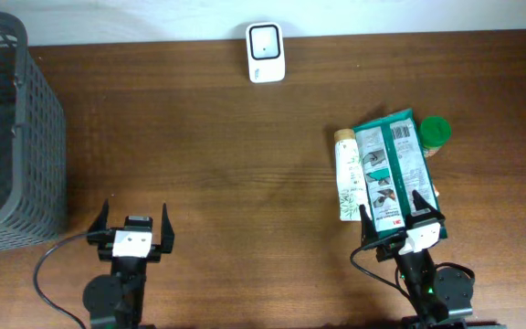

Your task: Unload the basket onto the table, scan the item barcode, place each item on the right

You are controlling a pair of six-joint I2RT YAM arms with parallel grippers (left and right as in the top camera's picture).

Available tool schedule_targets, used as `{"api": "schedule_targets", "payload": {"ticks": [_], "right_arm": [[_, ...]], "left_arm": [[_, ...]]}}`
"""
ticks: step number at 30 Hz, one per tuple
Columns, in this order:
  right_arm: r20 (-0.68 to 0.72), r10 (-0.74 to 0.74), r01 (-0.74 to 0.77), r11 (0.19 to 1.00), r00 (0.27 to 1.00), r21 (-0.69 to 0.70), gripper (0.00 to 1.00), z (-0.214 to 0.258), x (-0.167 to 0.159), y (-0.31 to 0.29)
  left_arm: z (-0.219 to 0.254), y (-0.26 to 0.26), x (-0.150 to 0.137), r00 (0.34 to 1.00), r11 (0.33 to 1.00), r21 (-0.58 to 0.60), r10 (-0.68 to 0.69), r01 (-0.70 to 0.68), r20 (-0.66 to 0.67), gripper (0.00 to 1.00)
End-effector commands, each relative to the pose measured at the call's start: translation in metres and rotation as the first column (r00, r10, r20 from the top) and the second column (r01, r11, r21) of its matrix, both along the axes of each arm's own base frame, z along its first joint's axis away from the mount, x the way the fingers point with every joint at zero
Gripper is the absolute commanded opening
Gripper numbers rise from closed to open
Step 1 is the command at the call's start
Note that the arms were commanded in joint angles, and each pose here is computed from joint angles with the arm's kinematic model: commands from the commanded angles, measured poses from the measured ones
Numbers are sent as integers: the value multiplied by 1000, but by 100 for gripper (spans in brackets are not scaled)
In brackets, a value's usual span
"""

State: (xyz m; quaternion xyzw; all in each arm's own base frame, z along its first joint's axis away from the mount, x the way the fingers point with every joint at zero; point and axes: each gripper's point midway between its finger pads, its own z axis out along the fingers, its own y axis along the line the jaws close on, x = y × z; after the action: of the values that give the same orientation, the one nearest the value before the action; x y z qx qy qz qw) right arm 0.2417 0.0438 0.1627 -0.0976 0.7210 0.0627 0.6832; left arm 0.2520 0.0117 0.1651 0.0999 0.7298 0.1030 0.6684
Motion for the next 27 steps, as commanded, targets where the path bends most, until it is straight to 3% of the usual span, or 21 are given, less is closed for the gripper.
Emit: {"api": "schedule_targets", "payload": {"ticks": [1, 27], "right_arm": [[-5, 1, -1, 1000, 1000, 8, 98, -3, 0, 1], [-5, 1, -1, 1000, 1000, 8, 98, -3, 0, 1]], "left_arm": [[-10, 7, -5, 999, 999, 21, 47, -47, 0, 99], [-8, 5, -7, 999, 999, 17, 40, -40, 9, 99]]}}
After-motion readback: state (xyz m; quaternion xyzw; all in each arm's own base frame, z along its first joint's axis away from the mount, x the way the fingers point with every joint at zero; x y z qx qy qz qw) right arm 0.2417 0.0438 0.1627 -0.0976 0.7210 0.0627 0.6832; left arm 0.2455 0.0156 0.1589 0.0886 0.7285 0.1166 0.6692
